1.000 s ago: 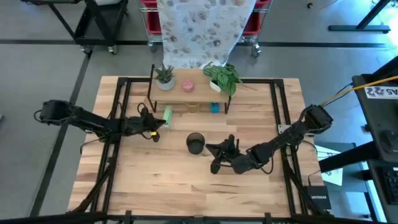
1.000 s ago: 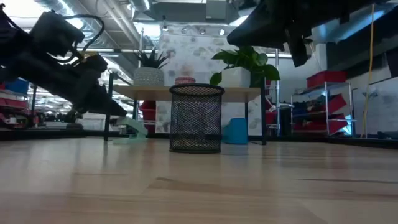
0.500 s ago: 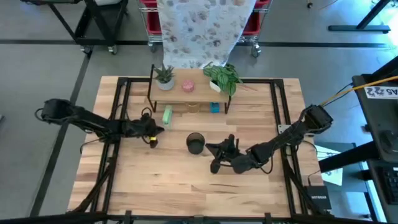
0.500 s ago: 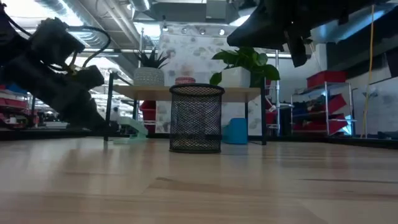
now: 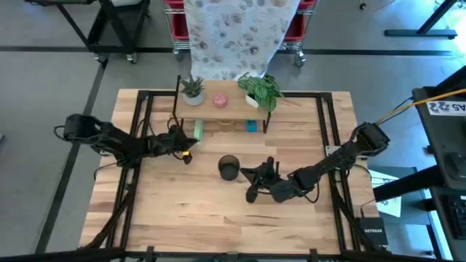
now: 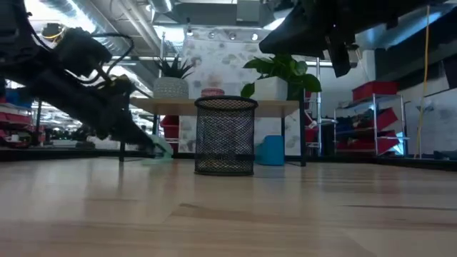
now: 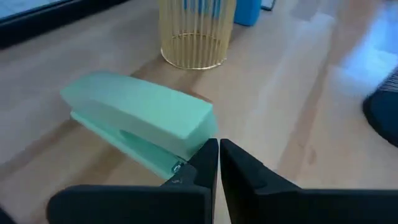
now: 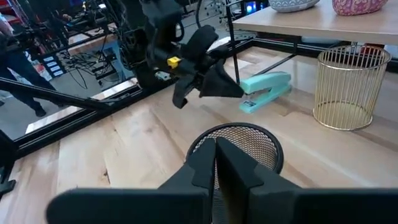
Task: Stock shelves
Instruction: Put the light blue stapler under the shelf
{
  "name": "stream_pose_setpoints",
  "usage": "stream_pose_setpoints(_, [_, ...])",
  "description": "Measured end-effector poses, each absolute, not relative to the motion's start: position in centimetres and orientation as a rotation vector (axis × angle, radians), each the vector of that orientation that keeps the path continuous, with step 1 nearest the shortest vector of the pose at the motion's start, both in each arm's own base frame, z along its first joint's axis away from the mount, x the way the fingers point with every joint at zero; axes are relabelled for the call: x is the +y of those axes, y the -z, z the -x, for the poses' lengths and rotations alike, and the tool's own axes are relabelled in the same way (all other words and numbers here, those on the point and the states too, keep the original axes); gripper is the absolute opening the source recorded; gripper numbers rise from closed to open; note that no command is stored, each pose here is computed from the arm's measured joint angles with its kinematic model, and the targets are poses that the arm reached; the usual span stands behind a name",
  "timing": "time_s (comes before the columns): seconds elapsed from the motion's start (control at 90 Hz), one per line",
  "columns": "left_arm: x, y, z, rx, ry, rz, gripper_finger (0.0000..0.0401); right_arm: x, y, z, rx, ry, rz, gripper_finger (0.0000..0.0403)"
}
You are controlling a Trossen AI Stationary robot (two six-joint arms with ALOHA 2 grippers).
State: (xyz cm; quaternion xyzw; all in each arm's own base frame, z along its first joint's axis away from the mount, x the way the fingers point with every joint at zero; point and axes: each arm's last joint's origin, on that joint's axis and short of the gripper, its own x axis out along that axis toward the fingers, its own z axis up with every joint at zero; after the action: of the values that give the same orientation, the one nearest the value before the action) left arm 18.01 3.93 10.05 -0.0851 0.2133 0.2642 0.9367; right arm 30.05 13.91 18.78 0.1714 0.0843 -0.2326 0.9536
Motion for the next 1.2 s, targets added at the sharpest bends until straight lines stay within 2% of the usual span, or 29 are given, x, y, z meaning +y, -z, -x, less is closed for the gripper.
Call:
stream_pose_setpoints(0.389, [5.3,-9.2,-20.4,0.501,-0.634,0.107,0.0,14.0,-18.8,-30.1,0.185,0.44,-0.356,0.0])
stream_pose_setpoints(0.833, [2.1,-8.5,-20.4,0.566,-0.546,0.123,0.0,14.0,-18.8,-30.1,0.185,0.441,-0.357,0.0])
stream_pose_setpoints(1.2, [3.0,-8.4,-19.9,0.549,-0.766,0.098,0.0,14.0,-18.8,-30.1,0.184,0.44,-0.358,0.0])
